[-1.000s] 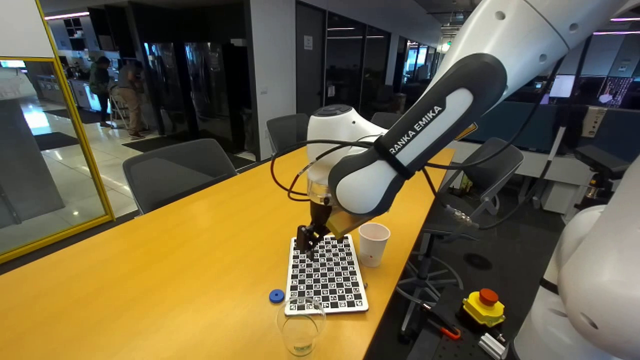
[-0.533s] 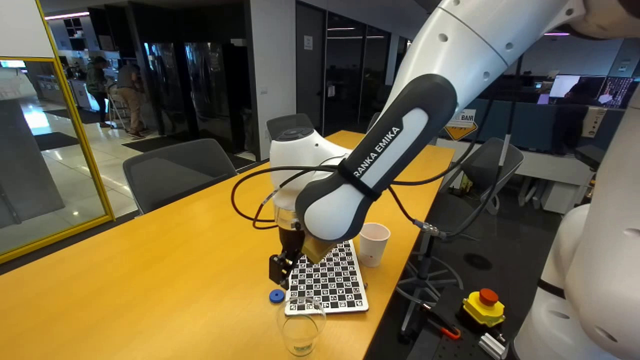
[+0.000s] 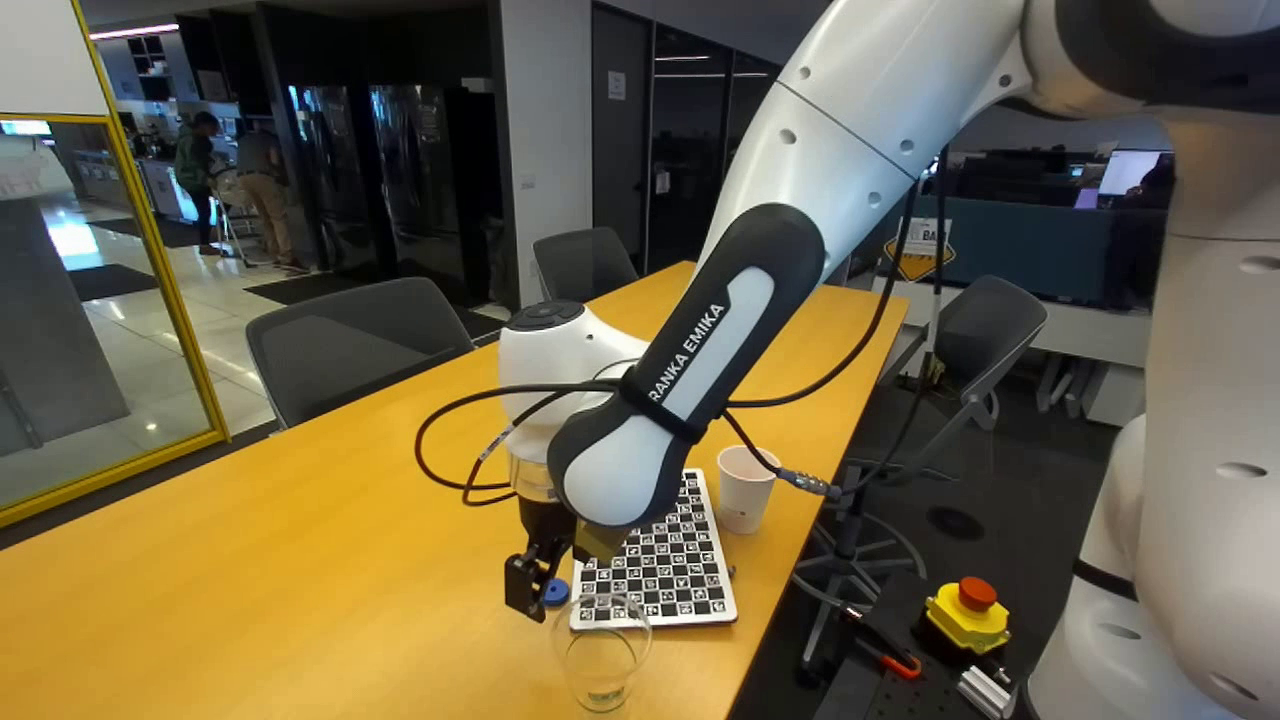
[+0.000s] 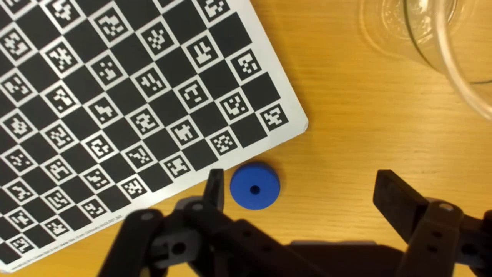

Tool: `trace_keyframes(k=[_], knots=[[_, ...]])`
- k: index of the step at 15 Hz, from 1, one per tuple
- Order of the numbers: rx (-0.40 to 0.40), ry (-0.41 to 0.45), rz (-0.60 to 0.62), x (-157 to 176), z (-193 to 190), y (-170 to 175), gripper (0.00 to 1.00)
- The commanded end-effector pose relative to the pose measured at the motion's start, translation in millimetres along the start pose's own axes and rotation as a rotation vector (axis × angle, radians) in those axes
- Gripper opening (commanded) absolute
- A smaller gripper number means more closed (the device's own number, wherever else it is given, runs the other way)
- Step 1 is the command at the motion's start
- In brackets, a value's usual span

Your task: Put the four orange rings inside the white cup, put the blue ring inside the clear cup

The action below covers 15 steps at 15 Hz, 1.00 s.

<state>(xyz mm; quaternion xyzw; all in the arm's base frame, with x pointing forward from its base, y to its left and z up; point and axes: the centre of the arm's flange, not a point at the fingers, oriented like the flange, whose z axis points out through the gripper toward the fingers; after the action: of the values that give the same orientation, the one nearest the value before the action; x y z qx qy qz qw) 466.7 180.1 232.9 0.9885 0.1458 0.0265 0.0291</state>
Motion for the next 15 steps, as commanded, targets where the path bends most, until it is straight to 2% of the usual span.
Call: trace_keyframes(k=[1, 9, 15], knots=[[0.015, 0.023, -0.077, 16, 14, 0, 1.0], [-0.006, 0.011, -0.203, 26, 26, 9, 1.0], [-0.001, 0.005, -0.246, 32, 36, 15, 1.0]])
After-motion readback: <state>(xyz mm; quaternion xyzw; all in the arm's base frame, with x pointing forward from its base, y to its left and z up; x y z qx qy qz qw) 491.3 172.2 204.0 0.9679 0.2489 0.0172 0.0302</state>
